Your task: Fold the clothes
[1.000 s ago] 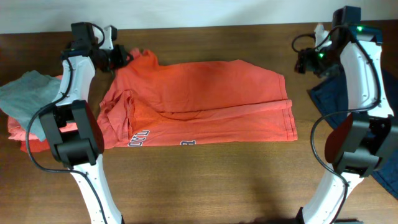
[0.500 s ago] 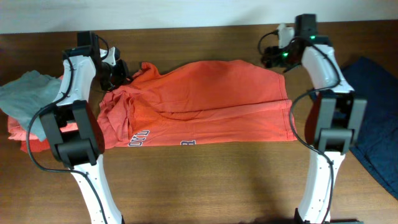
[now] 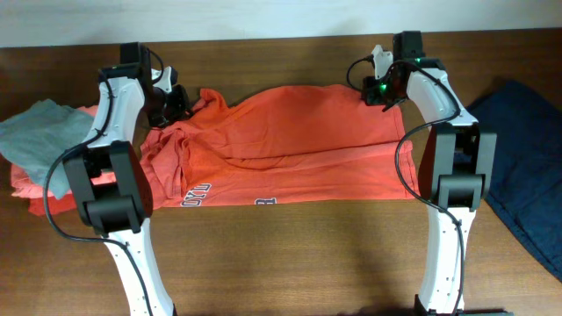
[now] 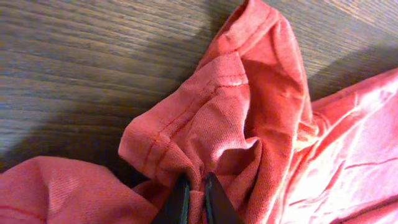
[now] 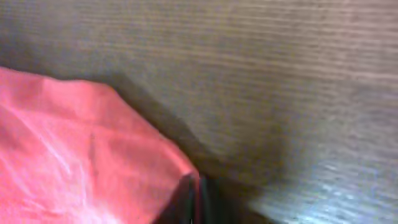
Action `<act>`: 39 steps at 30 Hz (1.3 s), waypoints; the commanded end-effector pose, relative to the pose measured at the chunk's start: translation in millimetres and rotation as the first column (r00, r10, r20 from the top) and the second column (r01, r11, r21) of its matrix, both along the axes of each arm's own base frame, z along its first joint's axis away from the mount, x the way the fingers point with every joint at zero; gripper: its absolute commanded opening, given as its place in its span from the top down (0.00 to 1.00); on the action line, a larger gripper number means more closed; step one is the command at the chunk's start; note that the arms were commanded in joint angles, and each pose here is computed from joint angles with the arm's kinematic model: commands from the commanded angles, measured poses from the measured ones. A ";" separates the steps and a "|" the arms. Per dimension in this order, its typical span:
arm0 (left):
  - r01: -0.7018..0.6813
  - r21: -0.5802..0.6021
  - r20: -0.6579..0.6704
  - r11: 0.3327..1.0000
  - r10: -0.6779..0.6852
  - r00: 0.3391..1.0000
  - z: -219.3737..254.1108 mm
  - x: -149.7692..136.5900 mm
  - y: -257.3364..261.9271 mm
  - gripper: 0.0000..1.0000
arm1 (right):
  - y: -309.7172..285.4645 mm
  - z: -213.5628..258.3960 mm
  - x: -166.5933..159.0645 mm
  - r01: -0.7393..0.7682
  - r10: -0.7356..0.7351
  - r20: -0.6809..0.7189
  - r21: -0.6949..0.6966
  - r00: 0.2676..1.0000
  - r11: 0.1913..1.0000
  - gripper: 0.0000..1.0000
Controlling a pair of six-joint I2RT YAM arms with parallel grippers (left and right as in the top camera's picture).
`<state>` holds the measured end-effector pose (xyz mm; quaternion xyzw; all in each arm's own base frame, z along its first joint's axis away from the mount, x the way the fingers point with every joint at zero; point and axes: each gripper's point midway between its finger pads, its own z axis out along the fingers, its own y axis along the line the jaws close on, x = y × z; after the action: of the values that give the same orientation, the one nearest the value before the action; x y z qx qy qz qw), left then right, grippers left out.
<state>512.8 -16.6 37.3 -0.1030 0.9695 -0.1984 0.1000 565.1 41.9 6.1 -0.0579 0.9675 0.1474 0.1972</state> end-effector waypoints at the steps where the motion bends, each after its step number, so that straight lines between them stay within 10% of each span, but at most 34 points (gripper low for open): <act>1: -0.005 0.022 0.038 1.000 0.004 0.999 17.4 3.6 4.3 0.99 | -0.6 -21.9 -11.8 0.009 -0.009 -0.073 -0.005 0.997 1.000 0.96; 16: 0.062 0.043 0.057 0.997 -0.064 0.996 37.0 -6.3 5.4 0.99 | -69.6 91.6 -15.6 0.184 -0.202 -0.011 -0.359 0.979 0.915 0.96; 35: 0.070 0.058 -0.324 0.996 -0.048 0.945 51.3 -107.8 12.0 0.99 | -79.5 96.3 -141.6 -0.024 -0.224 -0.476 -0.460 0.850 0.888 0.95; 39: 0.082 0.081 -0.366 0.993 -0.046 0.930 51.3 -117.9 14.8 0.99 | -82.2 95.8 -142.4 -0.022 -0.229 -0.479 -0.462 0.848 0.887 0.78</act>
<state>398.2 -10.3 80.5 -0.1109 0.9775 -0.1556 -0.0895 421.2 -31.7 87.0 -0.0107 0.9929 -0.0632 -0.0999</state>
